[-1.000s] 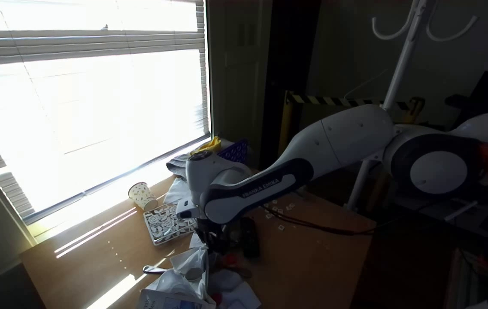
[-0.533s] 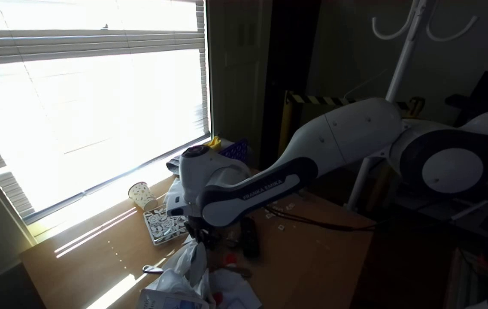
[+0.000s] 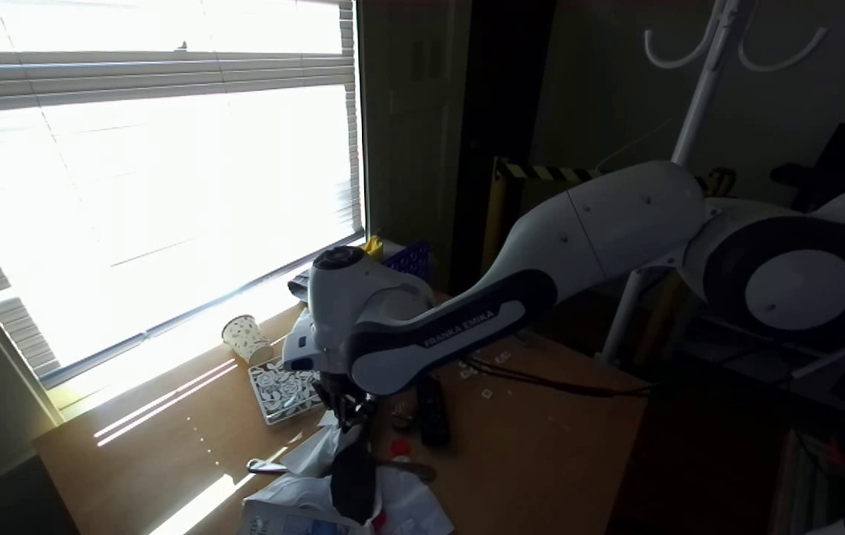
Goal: Move the stapler to the right edge of the table and move the spatula to the open space
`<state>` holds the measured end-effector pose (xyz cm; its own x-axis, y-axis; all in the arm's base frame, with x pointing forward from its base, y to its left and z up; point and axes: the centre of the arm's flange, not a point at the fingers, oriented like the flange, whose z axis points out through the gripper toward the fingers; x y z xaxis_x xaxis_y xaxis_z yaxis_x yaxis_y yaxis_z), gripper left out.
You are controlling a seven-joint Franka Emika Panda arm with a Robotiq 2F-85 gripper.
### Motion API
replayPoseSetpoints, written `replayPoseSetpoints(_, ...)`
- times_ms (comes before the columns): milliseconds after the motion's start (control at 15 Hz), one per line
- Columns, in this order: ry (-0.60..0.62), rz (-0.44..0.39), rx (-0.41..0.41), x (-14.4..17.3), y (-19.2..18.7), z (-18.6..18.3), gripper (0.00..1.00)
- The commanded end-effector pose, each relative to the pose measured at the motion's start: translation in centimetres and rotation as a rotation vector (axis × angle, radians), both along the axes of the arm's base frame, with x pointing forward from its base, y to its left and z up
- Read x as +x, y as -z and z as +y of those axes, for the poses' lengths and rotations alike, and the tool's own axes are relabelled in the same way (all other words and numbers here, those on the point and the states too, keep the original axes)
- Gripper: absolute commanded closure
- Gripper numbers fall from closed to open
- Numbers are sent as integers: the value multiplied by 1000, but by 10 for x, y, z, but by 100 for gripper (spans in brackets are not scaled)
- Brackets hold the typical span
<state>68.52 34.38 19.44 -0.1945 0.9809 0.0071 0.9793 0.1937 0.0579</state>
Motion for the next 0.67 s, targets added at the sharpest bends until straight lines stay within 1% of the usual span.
replayPoseSetpoints(0, 9, -16, -29, -15, -4, -7, 100)
replayPoseSetpoints(200, 45, -17, -27, -25, -5, -22, 100)
replayPoseSetpoints(267, 42, -22, -14, -29, -8, -26, 74)
replayPoseSetpoints(333, 44, -27, -12, -30, -8, -28, 73)
replayPoseSetpoints(533, 52, -51, -9, -42, -13, -35, 54)
replayPoseSetpoints(600, 57, -42, -15, -46, -13, -39, 46)
